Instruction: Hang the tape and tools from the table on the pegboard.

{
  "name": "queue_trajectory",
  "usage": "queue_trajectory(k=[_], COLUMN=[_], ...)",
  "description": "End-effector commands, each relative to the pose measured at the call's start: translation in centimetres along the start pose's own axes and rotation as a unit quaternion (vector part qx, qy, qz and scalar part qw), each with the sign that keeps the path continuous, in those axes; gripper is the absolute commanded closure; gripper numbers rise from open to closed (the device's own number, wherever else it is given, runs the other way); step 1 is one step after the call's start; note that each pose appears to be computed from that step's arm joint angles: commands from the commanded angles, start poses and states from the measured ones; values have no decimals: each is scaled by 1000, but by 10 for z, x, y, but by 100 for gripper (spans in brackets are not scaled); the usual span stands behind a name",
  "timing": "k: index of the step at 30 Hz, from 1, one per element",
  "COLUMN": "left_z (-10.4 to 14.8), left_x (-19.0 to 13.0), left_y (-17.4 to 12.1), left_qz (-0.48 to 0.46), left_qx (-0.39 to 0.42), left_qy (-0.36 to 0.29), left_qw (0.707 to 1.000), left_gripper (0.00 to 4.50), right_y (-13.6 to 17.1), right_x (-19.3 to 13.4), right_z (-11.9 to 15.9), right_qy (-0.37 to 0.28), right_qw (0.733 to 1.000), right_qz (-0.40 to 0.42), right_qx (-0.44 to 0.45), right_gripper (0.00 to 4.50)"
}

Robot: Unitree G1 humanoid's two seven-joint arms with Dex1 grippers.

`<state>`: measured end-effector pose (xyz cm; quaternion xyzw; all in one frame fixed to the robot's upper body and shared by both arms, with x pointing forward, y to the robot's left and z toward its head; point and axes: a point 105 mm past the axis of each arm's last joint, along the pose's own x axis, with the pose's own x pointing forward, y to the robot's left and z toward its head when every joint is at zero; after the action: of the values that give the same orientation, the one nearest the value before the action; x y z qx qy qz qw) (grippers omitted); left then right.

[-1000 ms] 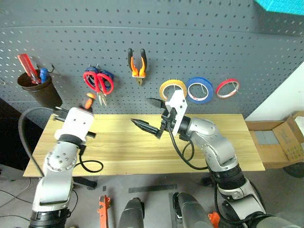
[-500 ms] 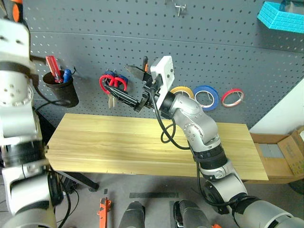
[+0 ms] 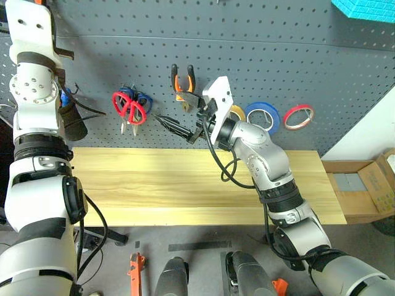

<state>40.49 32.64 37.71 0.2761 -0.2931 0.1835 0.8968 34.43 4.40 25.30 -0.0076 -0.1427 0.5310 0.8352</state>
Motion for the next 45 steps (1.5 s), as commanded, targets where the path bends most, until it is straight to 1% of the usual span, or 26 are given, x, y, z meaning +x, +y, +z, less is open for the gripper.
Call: queue_trajectory(k=[1,6,14,17,21,23,24,30,31,32,33,36,41,43,45], left_z=[4,-8,-31,-33,-33,-34,-35,-34,-34,-34,-35,-36,-40,-31,-14], left_x=[1,-11,-49,-62,-70,-72,-72,-72,-71,-71,-71,-69,-73,-75,-80], left_y=[9,7,31,36,40,43,43,39,38,38,38,41,34,24,7], left_qz=[10,4,31,33,40,47,49,46,46,46,46,54,49,21,-12], left_qx=[3,7,29,34,36,34,31,24,23,23,22,15,-31,-52,-92], left_qy=[-10,-1,35,46,59,66,68,71,72,72,73,78,88,73,55], left_qw=[1000,1000,999,998,997,996,996,996,996,996,996,995,994,996,994], left_gripper=[366,366,366,366,366,295,275,84,42,15,3,3,3,3,3], right_y=[5,4,8,8,7,7,8,8,8,8,8,7,5,2,-5], right_x=[-3,-6,-4,-4,-3,-3,-3,-4,-4,-4,-4,-4,-8,-13,-26], right_z=[8,4,1,-1,-2,-3,-3,-3,-3,-4,-4,-3,0,5,12], right_qy=[-11,-3,2,5,8,9,10,11,12,12,12,11,8,7,7], right_qw=[1000,1000,1000,1000,1000,1000,1000,1000,1000,1000,1000,1000,999,998,998], right_qz=[8,4,11,14,17,19,20,20,19,19,18,15,17,20,12], right_qx=[-8,-5,1,1,-1,-4,-5,-7,-7,-7,-7,-9,-35,-52,-69], right_gripper=[0,0,0,0,0,0,0,0,0,0,0,0,0,0,0])
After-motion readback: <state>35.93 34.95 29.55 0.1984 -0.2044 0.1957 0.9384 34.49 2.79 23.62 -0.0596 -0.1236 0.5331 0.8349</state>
